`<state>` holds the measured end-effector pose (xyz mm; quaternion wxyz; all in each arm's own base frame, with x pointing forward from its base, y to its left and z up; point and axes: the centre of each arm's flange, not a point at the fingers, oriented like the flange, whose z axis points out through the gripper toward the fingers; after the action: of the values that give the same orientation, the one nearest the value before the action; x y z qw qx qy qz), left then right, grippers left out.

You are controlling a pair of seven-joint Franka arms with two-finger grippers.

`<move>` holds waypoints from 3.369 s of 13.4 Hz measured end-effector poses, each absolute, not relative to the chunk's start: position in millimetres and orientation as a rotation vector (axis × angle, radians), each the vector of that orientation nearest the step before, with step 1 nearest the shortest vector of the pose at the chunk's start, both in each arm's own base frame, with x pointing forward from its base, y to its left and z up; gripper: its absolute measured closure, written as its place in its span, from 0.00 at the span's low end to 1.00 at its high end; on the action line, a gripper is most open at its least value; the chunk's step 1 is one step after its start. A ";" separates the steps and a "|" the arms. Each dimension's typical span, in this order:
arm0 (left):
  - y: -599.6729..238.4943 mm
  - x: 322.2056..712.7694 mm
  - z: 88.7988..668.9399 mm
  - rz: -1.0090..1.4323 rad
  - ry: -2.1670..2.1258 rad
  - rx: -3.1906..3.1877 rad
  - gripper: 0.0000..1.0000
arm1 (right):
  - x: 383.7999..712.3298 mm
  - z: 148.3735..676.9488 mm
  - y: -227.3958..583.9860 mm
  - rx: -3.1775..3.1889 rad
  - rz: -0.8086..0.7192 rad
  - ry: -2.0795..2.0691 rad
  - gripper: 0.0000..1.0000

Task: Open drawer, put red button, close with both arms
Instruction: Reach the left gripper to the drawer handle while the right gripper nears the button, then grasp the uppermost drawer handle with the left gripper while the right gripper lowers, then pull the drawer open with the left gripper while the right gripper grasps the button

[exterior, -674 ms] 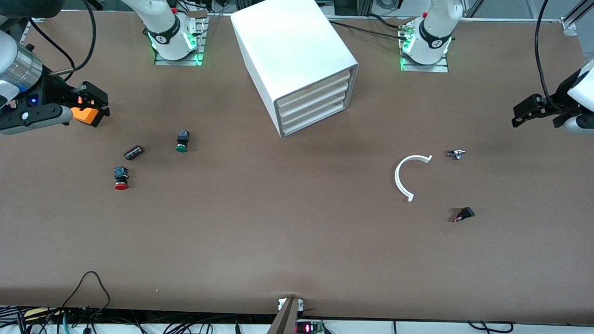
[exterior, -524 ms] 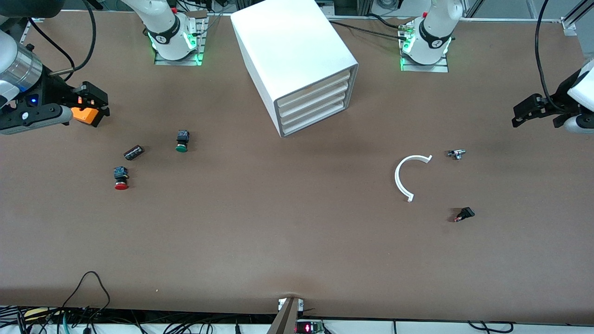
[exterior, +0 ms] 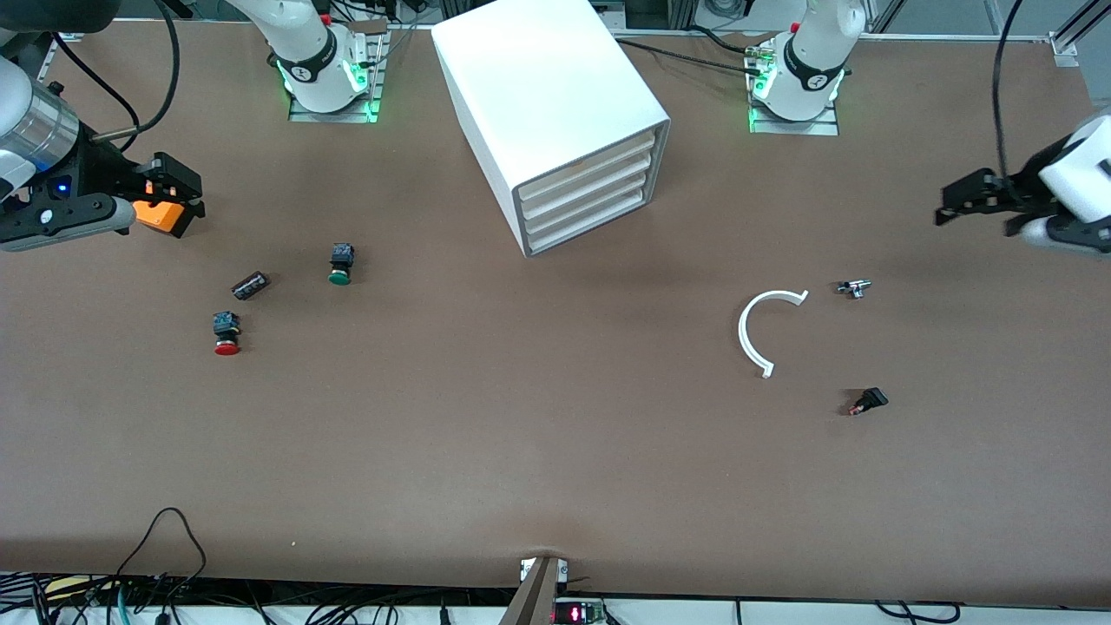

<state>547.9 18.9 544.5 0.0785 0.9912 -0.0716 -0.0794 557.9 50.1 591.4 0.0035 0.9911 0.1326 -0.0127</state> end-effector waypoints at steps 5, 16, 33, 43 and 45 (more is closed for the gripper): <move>-36.0 558.9 477.6 -0.458 -0.303 2.690 0.00 | 564.6 590.2 60.2 3.137 0.018 0.432 0.00; -215.0 551.2 312.7 -0.684 -0.568 2.127 0.02 | 609.6 480.5 59.3 3.133 -0.209 0.440 0.00; -332.3 447.9 173.8 -0.557 -0.506 1.616 0.32 | 590.9 343.1 -20.4 3.051 -0.162 0.667 0.00; -346.2 434.5 159.0 -0.508 -0.500 1.587 0.85 | 604.0 227.3 -76.5 2.962 -0.080 0.742 0.00; -346.2 434.3 158.6 -0.508 -0.500 1.587 0.86 | 602.4 216.6 -85.4 2.956 -0.090 0.757 0.00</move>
<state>434.3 -346.2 158.6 0.6448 0.6972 -0.2195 -0.2233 602.4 -85.4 216.6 0.0444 0.9674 0.2478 -0.0293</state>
